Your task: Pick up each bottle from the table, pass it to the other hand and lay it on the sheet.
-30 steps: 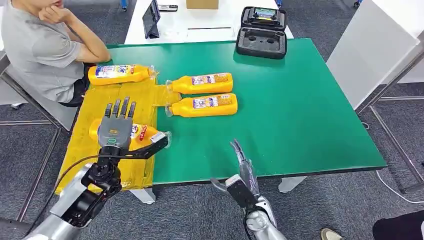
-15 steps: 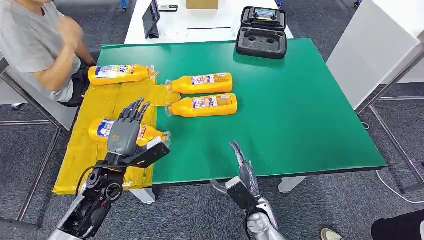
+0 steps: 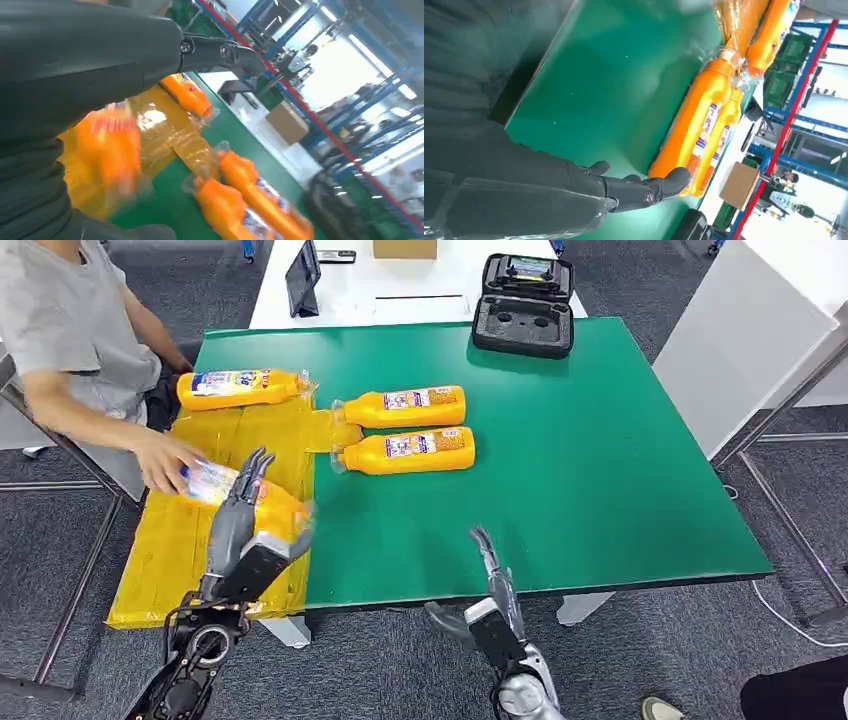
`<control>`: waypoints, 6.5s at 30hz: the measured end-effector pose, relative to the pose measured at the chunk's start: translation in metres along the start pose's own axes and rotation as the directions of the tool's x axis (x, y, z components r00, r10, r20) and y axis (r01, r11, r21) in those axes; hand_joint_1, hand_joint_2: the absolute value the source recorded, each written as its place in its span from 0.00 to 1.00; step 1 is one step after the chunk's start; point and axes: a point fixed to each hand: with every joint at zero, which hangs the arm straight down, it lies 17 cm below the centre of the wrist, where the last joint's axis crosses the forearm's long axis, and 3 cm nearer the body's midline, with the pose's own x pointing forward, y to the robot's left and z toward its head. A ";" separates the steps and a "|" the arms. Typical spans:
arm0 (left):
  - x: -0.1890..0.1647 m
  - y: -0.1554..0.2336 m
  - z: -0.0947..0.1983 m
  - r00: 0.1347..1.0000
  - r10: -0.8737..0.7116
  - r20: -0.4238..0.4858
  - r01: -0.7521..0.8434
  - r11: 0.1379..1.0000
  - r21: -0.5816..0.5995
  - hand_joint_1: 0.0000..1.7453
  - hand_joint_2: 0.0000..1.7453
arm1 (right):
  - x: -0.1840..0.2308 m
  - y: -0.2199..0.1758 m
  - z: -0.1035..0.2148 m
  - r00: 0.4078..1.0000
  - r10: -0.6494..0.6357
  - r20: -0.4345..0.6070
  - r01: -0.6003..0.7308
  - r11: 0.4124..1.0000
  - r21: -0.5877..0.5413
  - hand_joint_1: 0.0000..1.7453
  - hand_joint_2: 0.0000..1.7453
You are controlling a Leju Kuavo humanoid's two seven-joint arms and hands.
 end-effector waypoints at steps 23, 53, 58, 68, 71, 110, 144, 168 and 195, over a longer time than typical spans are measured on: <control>0.015 -0.003 0.039 0.981 0.195 -0.017 -0.195 0.981 0.015 0.00 1.00 | 0.022 -0.014 0.013 0.987 -0.157 0.024 0.158 0.987 -0.038 0.00 1.00; 0.030 0.001 0.053 0.918 0.395 -0.038 -0.394 0.918 0.041 0.00 0.00 | 0.070 -0.040 0.018 0.969 -0.216 0.118 0.235 0.954 -0.187 0.00 1.00; 0.033 0.000 0.053 0.938 0.345 -0.029 -0.343 0.938 0.043 0.00 0.00 | 0.070 -0.041 0.018 0.970 -0.214 0.117 0.234 0.953 -0.193 0.00 1.00; 0.032 -0.009 0.052 0.956 0.291 -0.030 -0.291 0.957 0.017 0.00 0.00 | 0.073 -0.044 0.019 0.982 -0.135 0.135 0.160 0.967 -0.196 0.00 1.00; 0.031 -0.011 0.050 0.957 0.287 -0.030 -0.287 0.958 0.014 0.00 1.00 | 0.073 -0.044 0.019 0.982 -0.132 0.137 0.157 0.968 -0.198 0.00 1.00; 0.029 -0.020 0.044 0.980 0.200 0.001 -0.200 0.980 0.002 0.00 0.00 | 0.086 -0.041 0.010 0.968 0.140 0.209 -0.112 0.984 -0.141 0.00 1.00; 0.046 -0.025 0.033 0.970 0.234 0.063 -0.235 0.972 0.012 0.00 0.00 | -0.019 -0.075 -0.052 0.760 0.644 0.087 -0.649 0.751 0.118 0.00 1.00; 0.060 -0.033 0.027 0.958 0.272 0.089 -0.273 0.962 0.002 0.00 0.00 | -0.024 -0.038 -0.046 0.772 0.615 0.162 -0.636 0.741 0.217 0.00 1.00; 0.077 -0.053 0.012 0.946 0.302 0.119 -0.301 0.953 -0.032 0.00 0.00 | -0.008 0.005 -0.054 0.794 0.553 0.252 -0.607 0.736 0.300 0.00 1.00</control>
